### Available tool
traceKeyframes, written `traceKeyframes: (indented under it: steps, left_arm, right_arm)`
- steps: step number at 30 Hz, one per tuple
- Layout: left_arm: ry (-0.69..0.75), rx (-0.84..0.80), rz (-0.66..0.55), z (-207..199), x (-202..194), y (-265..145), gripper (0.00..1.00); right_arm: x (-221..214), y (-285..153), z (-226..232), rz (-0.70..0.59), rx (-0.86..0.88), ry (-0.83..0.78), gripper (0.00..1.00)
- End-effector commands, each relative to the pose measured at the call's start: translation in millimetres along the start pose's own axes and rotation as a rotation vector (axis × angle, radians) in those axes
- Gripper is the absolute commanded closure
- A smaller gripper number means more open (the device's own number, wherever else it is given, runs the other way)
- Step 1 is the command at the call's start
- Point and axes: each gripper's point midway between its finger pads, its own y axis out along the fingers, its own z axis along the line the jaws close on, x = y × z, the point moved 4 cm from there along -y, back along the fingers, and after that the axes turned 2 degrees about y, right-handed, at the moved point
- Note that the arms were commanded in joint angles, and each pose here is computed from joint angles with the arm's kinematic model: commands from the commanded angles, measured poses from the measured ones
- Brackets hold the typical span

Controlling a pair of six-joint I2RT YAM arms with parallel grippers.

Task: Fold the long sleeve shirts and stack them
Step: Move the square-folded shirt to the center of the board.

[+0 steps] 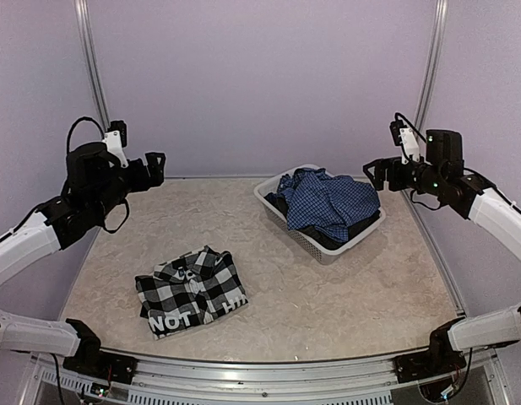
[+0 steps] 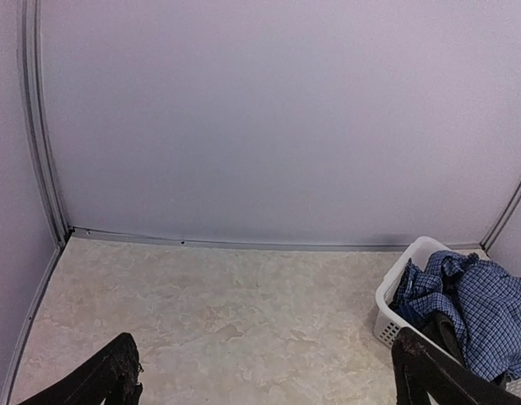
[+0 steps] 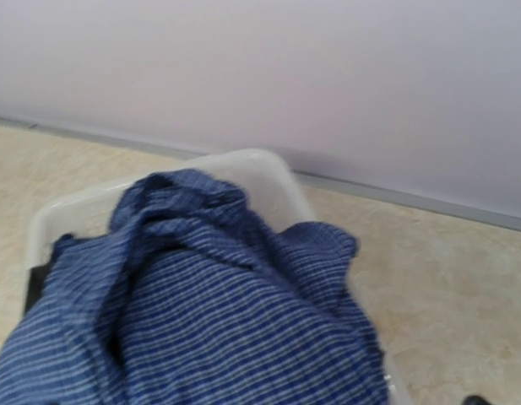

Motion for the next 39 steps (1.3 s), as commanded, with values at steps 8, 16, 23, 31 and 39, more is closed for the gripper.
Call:
traceKeyframes:
  steps: [8,16,23,31,39]
  left_arm:
    - [0.046,-0.093,0.404,-13,-88,-14,0.01]
    - [-0.055,-0.048,0.712,-12,-177,-32,0.03]
    - [-0.142,0.111,0.825,14,-214,-54,0.03]
    - [-0.16,0.235,0.902,15,-236,-78,0.05]
    - [-0.132,0.078,0.833,-44,-239,-90,0.08]
  right_arm:
    - [-17,-11,50,0.193,0.182,-0.07,0.0]
    - [-25,-13,53,0.18,0.177,-0.003,0.0]
    - [-28,-11,60,0.154,0.307,0.069,0.01]
    - [-53,1,72,0.205,0.401,0.035,0.01]
    - [-83,18,76,0.292,0.333,-0.017,0.01]
